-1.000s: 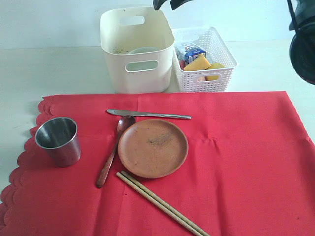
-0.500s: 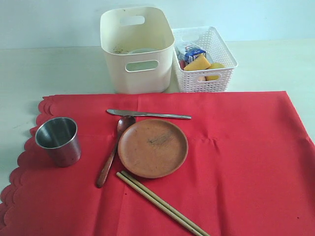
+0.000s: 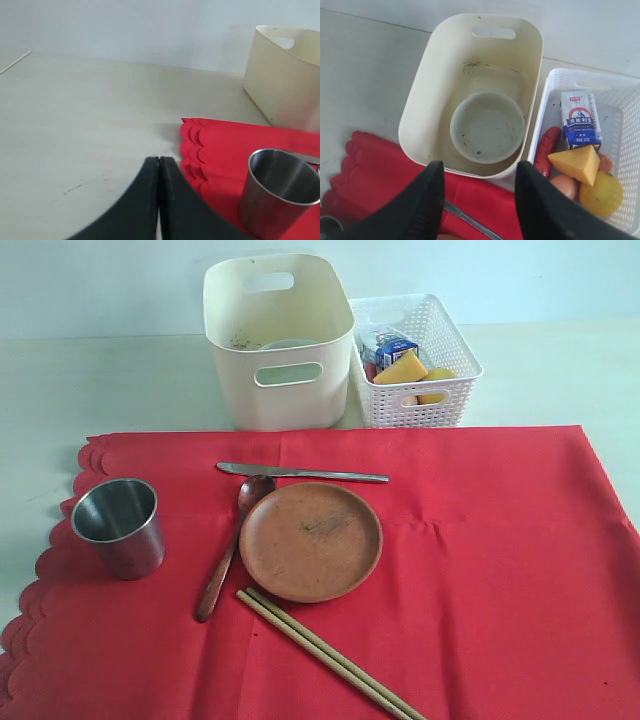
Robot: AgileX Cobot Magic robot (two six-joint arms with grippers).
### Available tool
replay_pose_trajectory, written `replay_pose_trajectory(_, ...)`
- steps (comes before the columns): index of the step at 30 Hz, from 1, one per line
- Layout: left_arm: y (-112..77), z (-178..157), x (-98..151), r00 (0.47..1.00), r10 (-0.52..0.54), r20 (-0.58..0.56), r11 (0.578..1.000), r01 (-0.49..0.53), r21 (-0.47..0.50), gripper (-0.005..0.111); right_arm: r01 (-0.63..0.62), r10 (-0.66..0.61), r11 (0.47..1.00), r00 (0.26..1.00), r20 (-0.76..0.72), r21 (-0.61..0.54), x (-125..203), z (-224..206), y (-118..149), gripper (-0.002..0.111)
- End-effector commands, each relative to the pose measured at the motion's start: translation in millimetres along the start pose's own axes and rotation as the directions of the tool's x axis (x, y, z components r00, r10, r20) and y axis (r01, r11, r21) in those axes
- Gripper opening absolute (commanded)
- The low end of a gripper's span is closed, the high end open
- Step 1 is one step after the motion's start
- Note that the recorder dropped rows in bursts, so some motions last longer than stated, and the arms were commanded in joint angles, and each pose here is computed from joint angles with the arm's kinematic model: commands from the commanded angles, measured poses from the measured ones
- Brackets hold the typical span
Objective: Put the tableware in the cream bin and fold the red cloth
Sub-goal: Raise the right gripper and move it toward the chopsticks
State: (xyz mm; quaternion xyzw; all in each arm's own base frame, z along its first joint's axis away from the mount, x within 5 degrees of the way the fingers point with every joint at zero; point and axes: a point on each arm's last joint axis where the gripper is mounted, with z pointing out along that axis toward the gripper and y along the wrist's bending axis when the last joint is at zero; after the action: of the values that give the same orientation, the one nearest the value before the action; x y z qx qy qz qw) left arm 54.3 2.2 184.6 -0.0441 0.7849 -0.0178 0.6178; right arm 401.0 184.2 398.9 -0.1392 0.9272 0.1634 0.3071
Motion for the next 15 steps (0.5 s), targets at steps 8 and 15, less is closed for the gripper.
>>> replay_pose_trajectory(8,-0.3,0,0,1.0,-0.002,0.007,1.0,0.002,0.007,0.001,0.037,-0.036,0.999,0.996,-0.086,0.007,26,-9,-4,0.045)
replay_pose_trajectory(15,-0.3,0,0,1.0,-0.002,0.007,1.0,0.002,0.007,0.001,0.044,-0.045,0.999,0.973,-0.225,-0.012,64,0,-8,0.043)
